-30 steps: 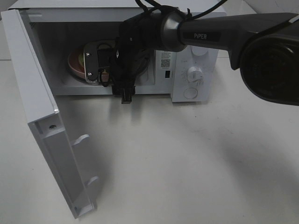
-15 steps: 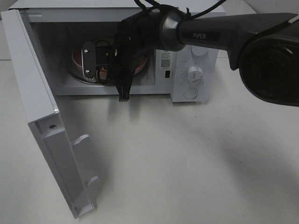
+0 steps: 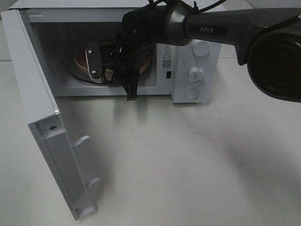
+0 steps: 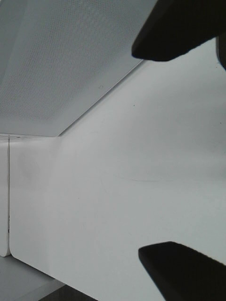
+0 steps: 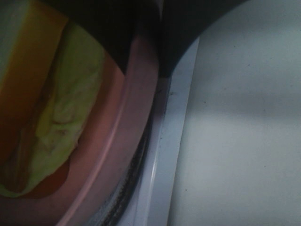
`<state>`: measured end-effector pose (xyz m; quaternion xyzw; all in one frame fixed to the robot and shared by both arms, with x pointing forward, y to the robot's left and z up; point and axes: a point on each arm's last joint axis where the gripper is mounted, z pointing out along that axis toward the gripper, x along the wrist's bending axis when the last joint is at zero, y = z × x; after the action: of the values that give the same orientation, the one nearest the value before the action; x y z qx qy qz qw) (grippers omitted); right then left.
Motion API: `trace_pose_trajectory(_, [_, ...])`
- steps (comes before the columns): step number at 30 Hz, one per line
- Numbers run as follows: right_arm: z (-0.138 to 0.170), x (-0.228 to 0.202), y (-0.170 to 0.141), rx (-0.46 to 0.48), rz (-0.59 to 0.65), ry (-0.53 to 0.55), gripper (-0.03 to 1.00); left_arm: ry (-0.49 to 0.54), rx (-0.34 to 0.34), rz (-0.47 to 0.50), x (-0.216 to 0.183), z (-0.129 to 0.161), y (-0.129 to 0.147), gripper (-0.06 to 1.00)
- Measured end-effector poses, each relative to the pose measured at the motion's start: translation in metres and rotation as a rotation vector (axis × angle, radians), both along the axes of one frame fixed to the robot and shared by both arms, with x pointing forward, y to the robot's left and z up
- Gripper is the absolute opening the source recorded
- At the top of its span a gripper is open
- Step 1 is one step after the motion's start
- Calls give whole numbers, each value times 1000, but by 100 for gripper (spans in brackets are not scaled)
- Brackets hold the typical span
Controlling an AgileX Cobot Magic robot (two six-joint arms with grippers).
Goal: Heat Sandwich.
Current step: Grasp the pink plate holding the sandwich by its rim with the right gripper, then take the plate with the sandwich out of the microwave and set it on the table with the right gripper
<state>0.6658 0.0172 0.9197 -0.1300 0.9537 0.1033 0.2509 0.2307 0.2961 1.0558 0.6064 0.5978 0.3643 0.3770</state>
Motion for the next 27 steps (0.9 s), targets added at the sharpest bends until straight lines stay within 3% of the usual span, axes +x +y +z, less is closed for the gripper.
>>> trace_pose_trajectory(27, [7, -35, -28, -61, 168, -67, 11, 0, 0, 0, 0, 0, 0, 99])
